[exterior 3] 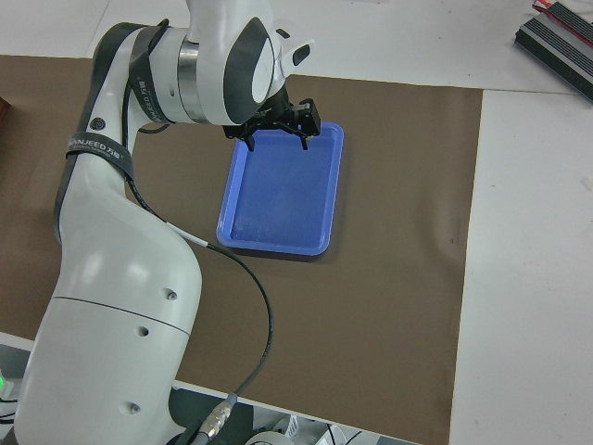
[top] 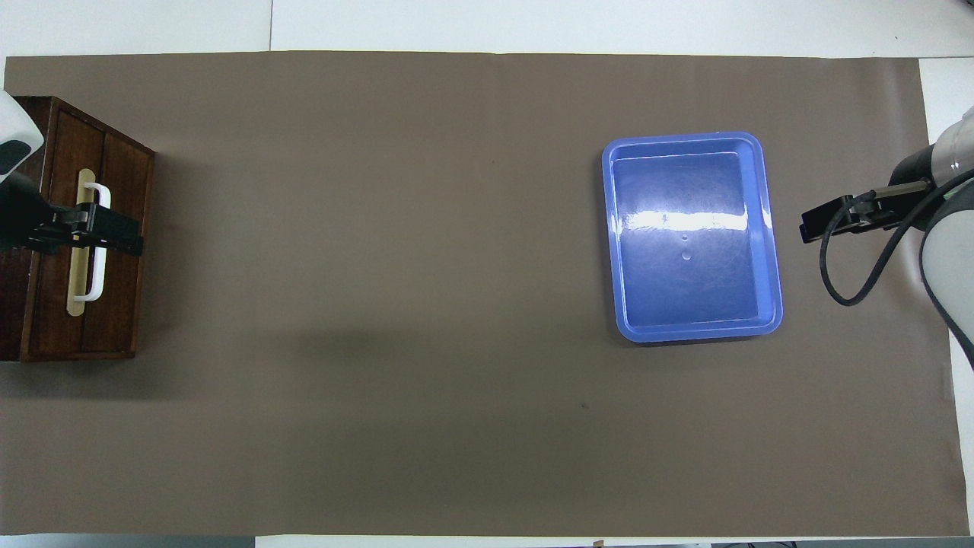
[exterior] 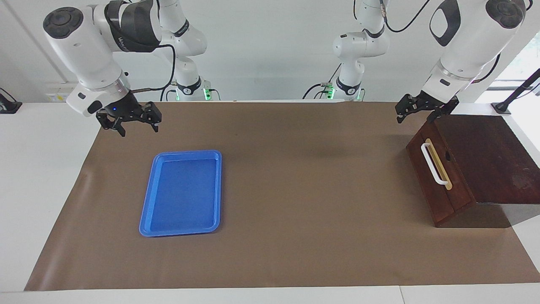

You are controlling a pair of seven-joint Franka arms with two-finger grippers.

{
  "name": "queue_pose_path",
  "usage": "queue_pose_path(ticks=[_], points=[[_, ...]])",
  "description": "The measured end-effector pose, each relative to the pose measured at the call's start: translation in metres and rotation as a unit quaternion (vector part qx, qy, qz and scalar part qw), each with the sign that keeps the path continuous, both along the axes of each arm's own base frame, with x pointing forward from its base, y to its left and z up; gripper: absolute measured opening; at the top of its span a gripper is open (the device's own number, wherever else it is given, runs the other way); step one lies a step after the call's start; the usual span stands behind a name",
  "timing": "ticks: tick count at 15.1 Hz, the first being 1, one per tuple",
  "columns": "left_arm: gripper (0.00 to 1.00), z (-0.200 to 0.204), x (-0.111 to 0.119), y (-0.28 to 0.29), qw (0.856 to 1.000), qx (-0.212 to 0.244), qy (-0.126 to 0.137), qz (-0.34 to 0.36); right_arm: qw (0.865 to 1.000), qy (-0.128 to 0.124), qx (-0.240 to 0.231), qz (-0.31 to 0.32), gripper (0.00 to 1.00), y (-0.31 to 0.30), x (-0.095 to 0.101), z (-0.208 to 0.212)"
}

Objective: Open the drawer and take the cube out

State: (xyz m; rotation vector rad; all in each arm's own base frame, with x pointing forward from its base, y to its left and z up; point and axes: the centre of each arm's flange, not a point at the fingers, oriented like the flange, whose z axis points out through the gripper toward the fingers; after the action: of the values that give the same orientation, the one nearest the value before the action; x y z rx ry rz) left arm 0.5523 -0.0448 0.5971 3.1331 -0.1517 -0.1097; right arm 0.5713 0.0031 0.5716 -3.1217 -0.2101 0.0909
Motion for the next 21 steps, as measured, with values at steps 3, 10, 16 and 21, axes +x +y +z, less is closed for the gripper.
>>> queue_pose_path(ticks=[3, 10, 16, 21], points=[[1.00, 0.000, 0.000, 0.000, 1.000, 0.000, -0.001, 0.000, 1.000, 0.000, 0.000, 0.000, 1.00, 0.000, 0.000, 0.000], [1.00, -0.002, 0.008, 0.001, 0.999, 0.011, -0.031, -0.003, 1.000, 0.000, 0.000, -0.001, 1.00, -0.001, 0.000, 0.000], [1.00, -0.037, 0.018, -0.024, 0.989, 0.114, -0.062, -0.068, 1.000, -0.003, 0.000, -0.026, 1.00, -0.028, -0.001, 0.003], [1.00, -0.115, 0.034, -0.027, 0.976, 0.168, -0.072, -0.121, 0.983, -0.012, -0.007, -0.182, 1.00, -0.018, 0.008, -0.001]])
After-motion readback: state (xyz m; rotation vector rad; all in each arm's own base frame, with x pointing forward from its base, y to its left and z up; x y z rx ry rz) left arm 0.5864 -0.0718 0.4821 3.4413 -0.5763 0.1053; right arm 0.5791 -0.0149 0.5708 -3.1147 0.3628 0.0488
